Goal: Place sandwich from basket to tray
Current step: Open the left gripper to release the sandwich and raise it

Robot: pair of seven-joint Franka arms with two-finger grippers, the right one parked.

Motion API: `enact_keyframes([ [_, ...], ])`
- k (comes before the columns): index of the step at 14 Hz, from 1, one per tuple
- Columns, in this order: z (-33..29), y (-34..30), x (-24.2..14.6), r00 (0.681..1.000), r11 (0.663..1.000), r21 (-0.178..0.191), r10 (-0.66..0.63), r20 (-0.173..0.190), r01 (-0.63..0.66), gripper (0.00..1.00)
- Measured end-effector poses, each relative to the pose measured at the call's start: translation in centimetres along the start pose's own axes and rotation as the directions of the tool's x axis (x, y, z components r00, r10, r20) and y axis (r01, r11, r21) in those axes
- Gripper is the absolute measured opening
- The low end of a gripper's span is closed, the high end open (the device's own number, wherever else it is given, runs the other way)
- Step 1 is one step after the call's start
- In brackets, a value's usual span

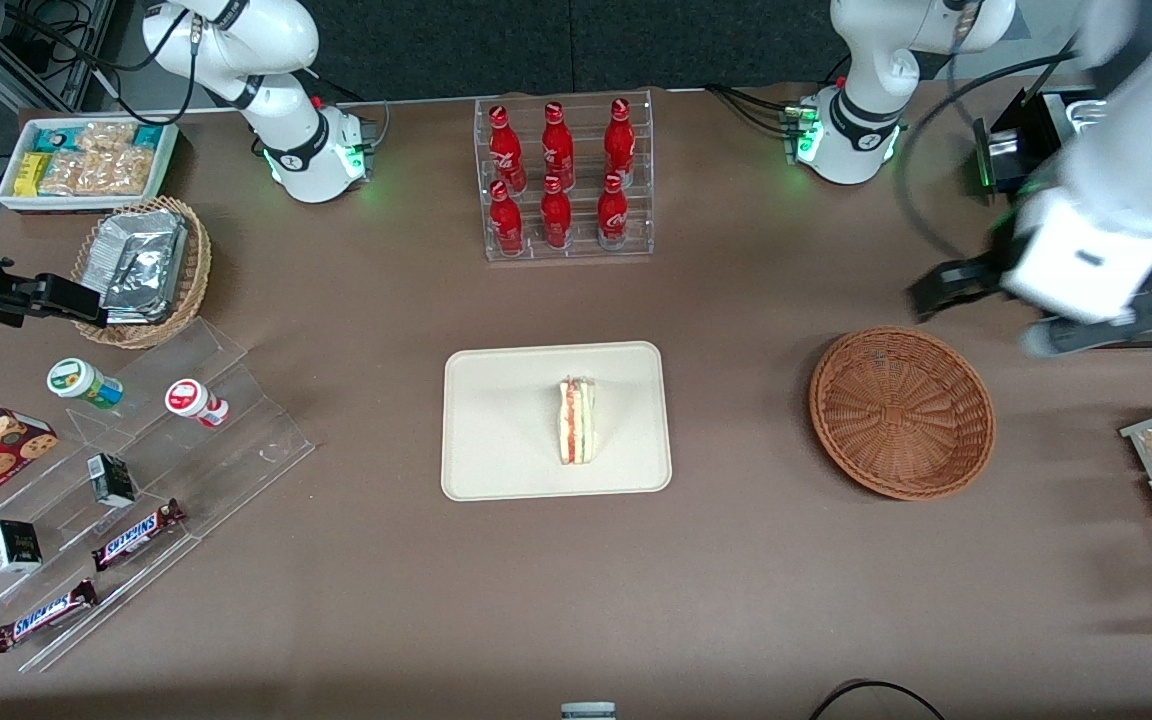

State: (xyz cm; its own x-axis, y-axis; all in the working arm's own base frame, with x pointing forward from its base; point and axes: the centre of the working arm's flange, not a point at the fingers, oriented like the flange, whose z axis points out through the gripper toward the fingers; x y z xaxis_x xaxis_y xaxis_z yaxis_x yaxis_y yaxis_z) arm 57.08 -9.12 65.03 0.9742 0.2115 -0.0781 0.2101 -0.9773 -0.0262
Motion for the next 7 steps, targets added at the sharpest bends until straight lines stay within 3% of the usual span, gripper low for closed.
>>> enact_keyframes([
  [3,-1.0,-4.8,-1.4,0.999,0.999,-0.008,0.048,-0.001,-0.048,1.0],
  [7,-0.6,-5.9,-3.7,0.993,0.993,-0.005,0.118,0.018,-0.118,1.0],
])
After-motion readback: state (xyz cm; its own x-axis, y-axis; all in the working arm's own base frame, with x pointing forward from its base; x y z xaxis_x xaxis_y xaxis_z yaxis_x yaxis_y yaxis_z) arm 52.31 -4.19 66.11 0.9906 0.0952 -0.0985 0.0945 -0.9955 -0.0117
